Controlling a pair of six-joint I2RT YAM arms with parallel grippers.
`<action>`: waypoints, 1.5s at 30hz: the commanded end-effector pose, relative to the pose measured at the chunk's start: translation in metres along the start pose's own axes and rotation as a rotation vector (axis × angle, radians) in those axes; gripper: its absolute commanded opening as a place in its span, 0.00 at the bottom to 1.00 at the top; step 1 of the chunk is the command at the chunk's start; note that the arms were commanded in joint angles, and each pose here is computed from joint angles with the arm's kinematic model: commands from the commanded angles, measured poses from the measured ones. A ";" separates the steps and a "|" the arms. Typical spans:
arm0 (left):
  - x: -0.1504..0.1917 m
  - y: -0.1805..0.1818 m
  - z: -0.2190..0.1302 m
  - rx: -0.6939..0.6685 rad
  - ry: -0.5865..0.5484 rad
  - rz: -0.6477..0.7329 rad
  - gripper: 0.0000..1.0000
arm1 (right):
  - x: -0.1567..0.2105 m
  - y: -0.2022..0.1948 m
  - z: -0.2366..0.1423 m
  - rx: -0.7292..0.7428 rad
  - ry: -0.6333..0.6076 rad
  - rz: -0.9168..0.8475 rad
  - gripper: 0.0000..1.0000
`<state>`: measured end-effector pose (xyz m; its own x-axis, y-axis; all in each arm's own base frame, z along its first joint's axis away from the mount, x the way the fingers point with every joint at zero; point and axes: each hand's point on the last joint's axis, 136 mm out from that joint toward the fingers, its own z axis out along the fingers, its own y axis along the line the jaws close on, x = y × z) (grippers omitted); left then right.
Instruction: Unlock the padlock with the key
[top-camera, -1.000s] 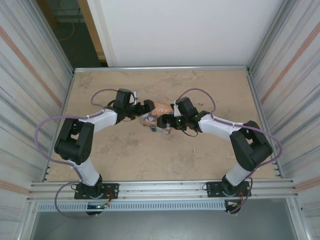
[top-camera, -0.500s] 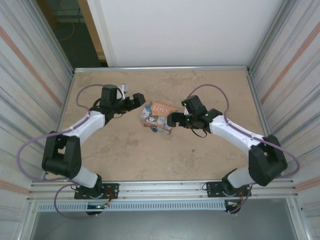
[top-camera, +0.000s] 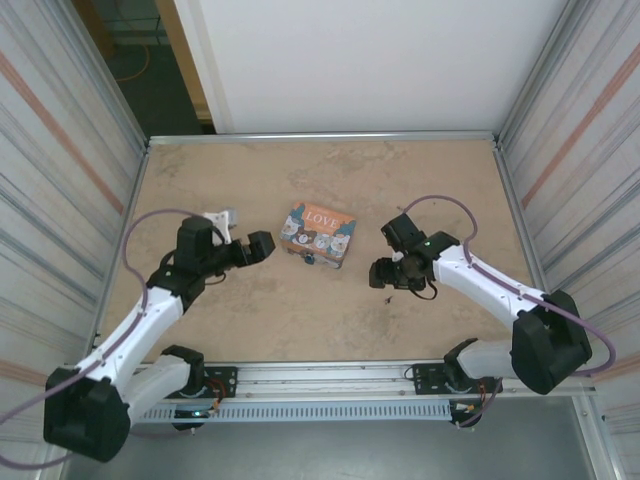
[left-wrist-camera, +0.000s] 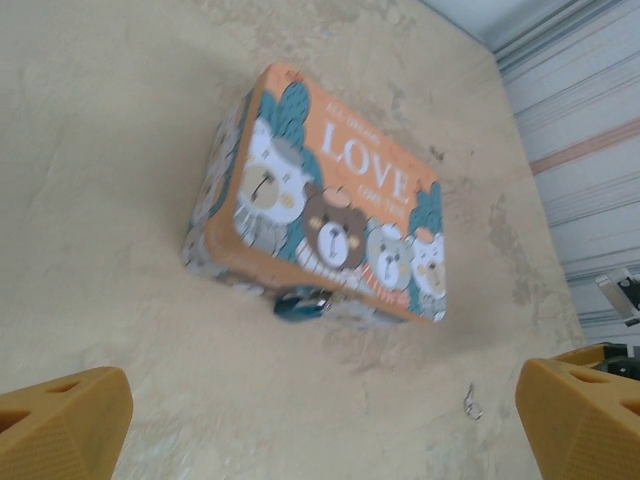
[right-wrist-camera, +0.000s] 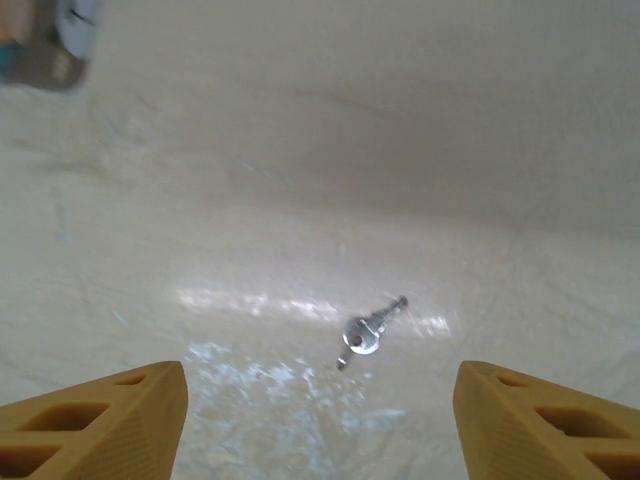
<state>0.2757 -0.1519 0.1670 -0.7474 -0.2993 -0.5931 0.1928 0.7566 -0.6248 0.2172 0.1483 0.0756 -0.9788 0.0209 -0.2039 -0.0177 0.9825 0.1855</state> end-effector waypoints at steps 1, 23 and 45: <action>0.012 0.015 -0.008 -0.054 -0.017 -0.025 0.99 | 0.015 -0.009 0.009 0.033 0.065 0.036 0.65; 0.025 0.026 -0.002 -0.078 0.015 -0.053 0.99 | 0.037 -0.012 0.047 0.133 0.168 0.029 0.31; 0.023 0.025 -0.004 -0.081 0.016 -0.046 0.99 | 0.048 -0.021 0.061 0.159 0.190 0.030 0.11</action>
<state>0.2613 -0.1396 0.1412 -0.7635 -0.3267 -0.5571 0.1164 0.7789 -0.6162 0.1934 0.1457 0.0140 -0.9988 0.0192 -0.0443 0.0164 0.9979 0.0624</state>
